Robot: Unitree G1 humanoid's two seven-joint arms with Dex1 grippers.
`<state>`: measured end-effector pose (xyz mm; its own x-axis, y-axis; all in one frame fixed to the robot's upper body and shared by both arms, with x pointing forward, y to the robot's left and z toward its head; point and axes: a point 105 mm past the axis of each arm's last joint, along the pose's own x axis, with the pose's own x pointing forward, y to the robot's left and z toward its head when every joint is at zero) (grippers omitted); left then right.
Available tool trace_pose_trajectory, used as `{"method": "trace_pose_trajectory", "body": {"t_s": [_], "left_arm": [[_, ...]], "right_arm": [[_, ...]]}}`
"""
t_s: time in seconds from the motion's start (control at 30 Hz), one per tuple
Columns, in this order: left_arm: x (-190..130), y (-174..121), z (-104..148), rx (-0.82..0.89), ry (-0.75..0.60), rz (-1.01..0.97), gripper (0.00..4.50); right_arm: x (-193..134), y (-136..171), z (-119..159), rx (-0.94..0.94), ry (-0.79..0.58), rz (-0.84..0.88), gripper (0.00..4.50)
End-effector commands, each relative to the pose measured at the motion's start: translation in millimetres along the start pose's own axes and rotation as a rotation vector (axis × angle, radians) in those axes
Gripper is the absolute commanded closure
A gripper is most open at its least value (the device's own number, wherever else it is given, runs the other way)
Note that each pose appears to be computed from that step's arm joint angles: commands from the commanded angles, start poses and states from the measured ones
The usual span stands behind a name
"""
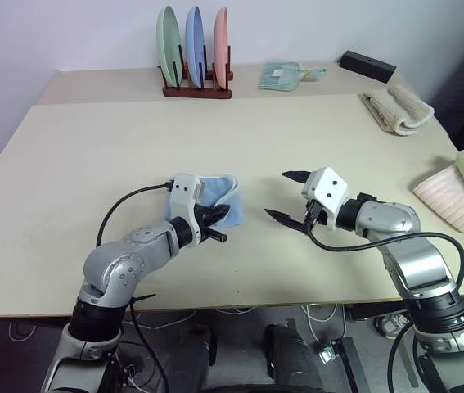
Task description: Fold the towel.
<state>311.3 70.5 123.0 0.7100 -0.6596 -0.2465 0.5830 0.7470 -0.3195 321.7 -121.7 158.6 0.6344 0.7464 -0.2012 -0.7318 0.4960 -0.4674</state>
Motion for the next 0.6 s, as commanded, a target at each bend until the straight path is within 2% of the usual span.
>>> {"method": "trace_pose_trajectory", "body": {"t_s": [0.03, 0.17, 0.3, 0.33, 0.4, 0.47, 0.5, 0.57, 0.6], "left_arm": [[-11.9, -6.4, 16.5, 0.007, -0.075, -0.042, 2.65], [-41.3, 2.2, 40.5, 0.005, -0.196, -0.040, 0.71], [-76.4, 23.6, 65.3, 0.049, -0.321, 0.037, 0.64], [-83.2, 32.8, 70.6, 0.064, -0.345, 0.086, 1.24], [-93.4, 57.0, 77.4, 0.117, -0.363, 0.217, 2.02], [-94.1, 70.1, 74.1, 0.164, -0.332, 0.286, 3.20], [-91.0, 73.9, 69.5, 0.186, -0.304, 0.306, 3.59], [-78.9, 74.1, 59.0, 0.207, -0.263, 0.307, 4.44], [-70.6, 72.6, 52.6, 0.211, -0.247, 0.300, 4.44]], "right_arm": [[-0.7, -3.0, 12.6, -0.043, -0.029, -0.016, 0.00], [3.5, -4.3, 11.7, -0.042, -0.023, -0.021, 0.00], [10.1, -8.1, 22.0, 0.004, -0.076, -0.031, 1.26], [12.4, -8.6, 24.7, 0.012, -0.088, -0.030, 1.81], [22.9, -6.1, 32.3, 0.044, -0.124, -0.018, 2.79], [34.1, -0.3, 39.8, 0.064, -0.152, 0.005, 3.97], [40.4, 2.4, 43.3, 0.069, -0.162, 0.011, 4.36], [57.3, 11.3, 47.4, 0.111, -0.173, 0.032, 4.50], [67.2, 20.2, 48.7, 0.129, -0.174, 0.063, 4.50]]}}
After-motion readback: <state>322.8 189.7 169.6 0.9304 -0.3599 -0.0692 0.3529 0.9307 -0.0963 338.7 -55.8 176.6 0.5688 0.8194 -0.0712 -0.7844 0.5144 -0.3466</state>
